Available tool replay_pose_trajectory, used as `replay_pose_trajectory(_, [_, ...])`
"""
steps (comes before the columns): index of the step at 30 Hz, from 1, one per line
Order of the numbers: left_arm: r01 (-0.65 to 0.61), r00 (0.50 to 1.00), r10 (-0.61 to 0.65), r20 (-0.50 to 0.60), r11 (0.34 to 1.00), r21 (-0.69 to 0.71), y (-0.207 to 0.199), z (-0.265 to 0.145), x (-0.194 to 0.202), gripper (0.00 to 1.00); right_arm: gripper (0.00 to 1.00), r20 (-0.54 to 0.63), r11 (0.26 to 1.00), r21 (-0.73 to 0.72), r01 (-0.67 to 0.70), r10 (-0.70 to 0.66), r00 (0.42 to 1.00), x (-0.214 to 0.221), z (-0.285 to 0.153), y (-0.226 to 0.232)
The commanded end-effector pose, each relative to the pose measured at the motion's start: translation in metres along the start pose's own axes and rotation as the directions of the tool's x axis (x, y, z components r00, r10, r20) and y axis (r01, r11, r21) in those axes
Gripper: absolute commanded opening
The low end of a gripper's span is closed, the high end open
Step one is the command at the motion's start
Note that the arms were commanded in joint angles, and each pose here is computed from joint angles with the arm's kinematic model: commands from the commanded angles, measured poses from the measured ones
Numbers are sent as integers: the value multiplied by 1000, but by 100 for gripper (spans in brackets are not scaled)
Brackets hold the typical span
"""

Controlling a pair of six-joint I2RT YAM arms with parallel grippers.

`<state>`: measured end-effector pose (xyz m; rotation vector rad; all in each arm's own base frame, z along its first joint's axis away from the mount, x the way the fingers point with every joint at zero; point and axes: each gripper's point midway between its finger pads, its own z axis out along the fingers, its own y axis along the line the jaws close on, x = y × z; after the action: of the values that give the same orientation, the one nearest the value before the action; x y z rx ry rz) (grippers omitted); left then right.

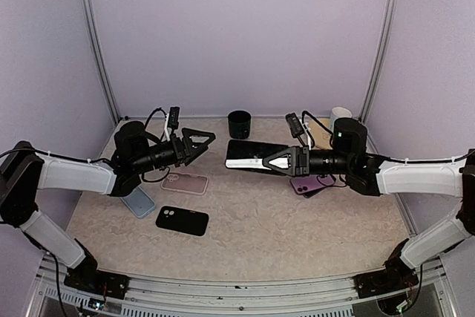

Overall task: Put the phone into the phone case
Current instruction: Move the phone case to the center of the board.

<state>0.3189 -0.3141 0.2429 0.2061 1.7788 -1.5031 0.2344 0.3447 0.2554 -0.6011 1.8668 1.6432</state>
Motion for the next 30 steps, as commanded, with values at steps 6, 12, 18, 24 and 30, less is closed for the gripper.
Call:
replay_pose_trajectory(6, [-8, 998, 31, 53, 925, -380, 79, -34, -16, 99, 0, 31, 992, 113, 59, -63, 998, -10, -12, -9])
replay_pose_trajectory(12, [50, 992, 26, 125, 823, -566, 127, -65, -38, 99, 0, 25, 986, 156, 56, -60, 998, -8, -13, -18])
replay_pose_trajectory(18, [75, 993, 5, 120, 753, -654, 164, -78, -41, 99, 0, 16, 982, 183, 48, -51, 999, -6, -13, -24])
replay_pose_trajectory(24, [98, 995, -48, 91, 710, -697, 196, -79, -26, 99, 0, 13, 980, 198, 39, -42, 999, -5, -13, -28])
replay_pose_trajectory(30, [107, 994, -75, 76, 656, -748, 220, -85, -14, 99, 0, 6, 978, 207, 36, -39, 999, -5, -12, -30])
